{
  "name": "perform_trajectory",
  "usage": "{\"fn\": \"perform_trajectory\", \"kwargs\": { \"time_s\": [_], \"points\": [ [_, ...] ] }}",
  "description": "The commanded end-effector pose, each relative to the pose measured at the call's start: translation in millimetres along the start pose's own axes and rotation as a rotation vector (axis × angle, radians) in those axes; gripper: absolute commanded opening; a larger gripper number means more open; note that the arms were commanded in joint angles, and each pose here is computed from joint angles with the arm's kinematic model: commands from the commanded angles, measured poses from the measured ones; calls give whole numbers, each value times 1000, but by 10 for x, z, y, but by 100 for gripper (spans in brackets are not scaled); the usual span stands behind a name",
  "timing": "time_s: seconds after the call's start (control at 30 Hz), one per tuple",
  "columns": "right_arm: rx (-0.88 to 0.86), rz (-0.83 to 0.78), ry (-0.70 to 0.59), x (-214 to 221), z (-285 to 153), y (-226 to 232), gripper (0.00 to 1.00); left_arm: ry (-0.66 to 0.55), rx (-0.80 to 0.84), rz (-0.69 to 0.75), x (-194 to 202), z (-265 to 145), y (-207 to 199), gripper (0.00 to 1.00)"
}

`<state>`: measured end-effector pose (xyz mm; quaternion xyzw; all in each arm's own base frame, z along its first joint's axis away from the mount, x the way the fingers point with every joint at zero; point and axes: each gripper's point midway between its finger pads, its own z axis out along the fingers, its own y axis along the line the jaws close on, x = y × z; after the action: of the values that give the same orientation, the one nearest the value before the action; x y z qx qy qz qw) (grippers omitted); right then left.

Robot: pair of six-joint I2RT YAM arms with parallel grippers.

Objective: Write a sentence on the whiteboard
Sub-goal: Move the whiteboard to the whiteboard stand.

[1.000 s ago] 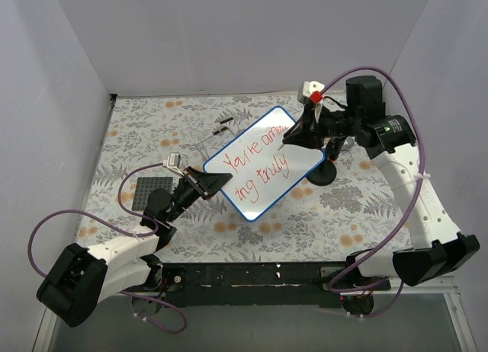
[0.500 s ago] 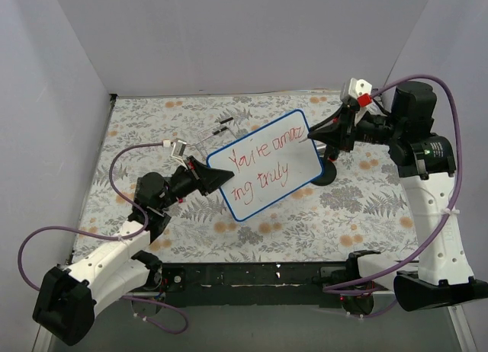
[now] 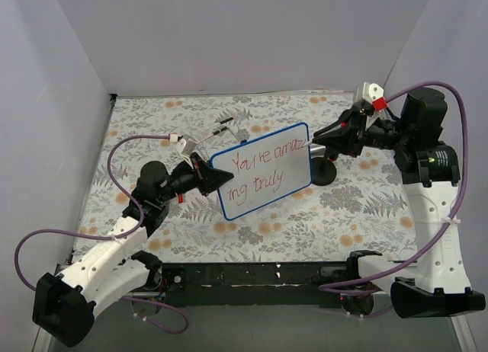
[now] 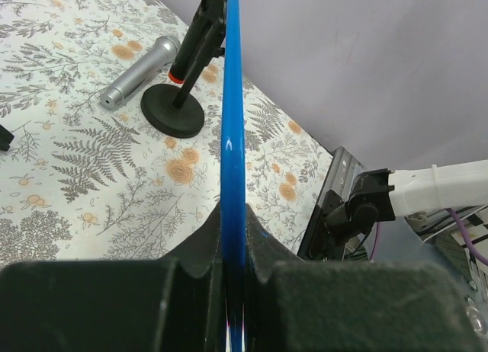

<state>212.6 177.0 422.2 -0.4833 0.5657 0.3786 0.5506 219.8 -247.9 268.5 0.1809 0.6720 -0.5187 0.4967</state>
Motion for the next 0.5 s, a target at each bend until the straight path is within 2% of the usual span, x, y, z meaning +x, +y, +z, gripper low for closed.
{"fn": "perform_trajectory", "kwargs": {
  "time_s": [0.0,0.13,0.47],
  "points": [
    [-41,13,-37,-3,-27,106,1,-123,46,123,-499,-28,-261,0],
    [-41,24,-37,65,-45,143,1,-146,-10,141,-594,-55,-210,0],
    [-56,53,-56,205,-104,258,1,-267,-185,189,-1138,-31,10,0]
  ]
}}
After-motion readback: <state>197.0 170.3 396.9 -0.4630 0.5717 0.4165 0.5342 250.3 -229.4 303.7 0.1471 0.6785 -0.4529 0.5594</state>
